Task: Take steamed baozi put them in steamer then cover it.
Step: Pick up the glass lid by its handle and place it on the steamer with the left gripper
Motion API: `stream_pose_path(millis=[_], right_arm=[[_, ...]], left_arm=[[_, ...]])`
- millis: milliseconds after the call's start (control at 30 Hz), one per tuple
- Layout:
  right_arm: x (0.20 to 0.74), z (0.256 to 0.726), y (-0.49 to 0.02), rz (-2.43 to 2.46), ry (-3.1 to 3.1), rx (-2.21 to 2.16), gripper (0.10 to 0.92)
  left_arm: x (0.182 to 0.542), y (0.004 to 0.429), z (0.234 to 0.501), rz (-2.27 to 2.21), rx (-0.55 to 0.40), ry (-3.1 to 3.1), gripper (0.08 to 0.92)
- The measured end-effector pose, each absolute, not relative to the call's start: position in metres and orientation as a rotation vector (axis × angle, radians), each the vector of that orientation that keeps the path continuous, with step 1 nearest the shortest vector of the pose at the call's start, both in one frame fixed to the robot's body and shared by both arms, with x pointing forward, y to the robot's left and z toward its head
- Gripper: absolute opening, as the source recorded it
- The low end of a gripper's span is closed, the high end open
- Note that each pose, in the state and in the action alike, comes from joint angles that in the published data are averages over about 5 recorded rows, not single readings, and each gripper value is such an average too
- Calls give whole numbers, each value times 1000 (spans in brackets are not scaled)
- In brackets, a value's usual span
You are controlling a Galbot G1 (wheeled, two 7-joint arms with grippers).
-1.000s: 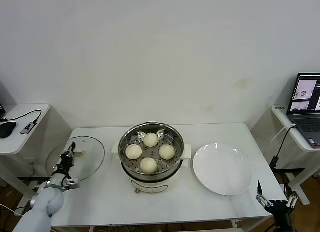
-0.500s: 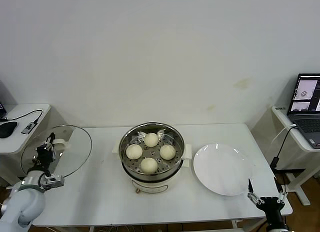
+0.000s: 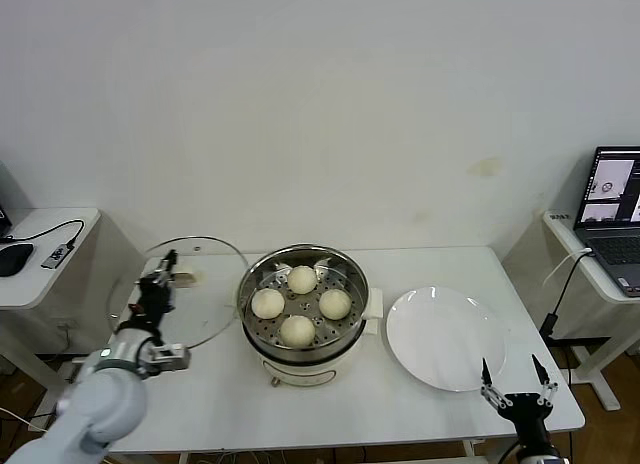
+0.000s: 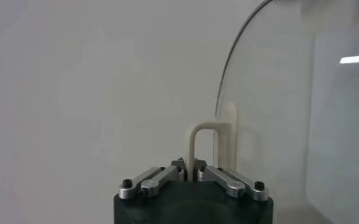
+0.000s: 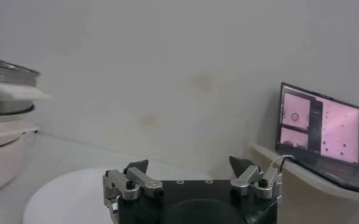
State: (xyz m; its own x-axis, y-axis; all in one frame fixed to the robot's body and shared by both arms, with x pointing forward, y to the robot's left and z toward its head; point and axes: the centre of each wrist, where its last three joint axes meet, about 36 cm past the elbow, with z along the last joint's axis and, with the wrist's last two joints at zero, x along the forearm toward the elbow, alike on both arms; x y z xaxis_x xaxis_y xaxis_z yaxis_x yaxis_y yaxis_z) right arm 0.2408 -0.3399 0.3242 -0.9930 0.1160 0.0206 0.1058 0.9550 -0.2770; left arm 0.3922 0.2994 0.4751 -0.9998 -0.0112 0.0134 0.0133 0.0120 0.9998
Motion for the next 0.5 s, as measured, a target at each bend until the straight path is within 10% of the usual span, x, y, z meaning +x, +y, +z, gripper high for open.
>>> stream_pose_path(millis=[500], right_arm=[[250, 306, -327, 489, -3001, -240, 823]], left_arm=[[409, 179, 475, -2109, -108, -2301, 142]])
